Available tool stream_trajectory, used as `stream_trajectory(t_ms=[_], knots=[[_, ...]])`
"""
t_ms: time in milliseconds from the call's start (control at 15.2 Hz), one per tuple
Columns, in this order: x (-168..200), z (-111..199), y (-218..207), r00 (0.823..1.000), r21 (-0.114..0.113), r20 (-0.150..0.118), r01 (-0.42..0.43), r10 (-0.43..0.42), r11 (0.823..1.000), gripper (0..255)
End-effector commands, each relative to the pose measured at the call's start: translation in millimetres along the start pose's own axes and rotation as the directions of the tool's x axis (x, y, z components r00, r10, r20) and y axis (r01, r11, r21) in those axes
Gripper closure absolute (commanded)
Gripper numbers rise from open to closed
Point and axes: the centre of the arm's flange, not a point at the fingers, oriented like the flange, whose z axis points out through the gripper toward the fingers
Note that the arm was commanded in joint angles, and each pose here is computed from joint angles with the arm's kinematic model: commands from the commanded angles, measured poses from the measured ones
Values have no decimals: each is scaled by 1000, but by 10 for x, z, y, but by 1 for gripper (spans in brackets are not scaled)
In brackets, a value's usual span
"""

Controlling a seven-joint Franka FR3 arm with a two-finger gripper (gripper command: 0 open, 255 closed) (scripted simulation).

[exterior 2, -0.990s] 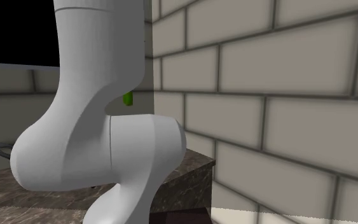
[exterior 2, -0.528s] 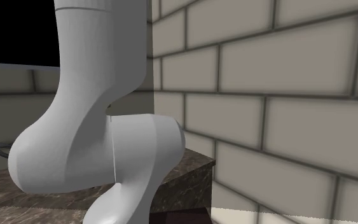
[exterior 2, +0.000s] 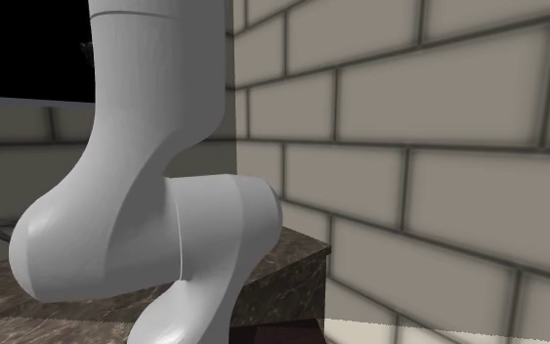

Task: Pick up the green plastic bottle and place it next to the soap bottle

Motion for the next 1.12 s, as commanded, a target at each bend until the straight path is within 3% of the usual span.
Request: stream_trajectory(t_ms=[0,1056], knots=[[42,75,-258,1000,0,0,-2,2,1000,255],[376,343,-2326,1000,0,0,-2,2,1000,255]])
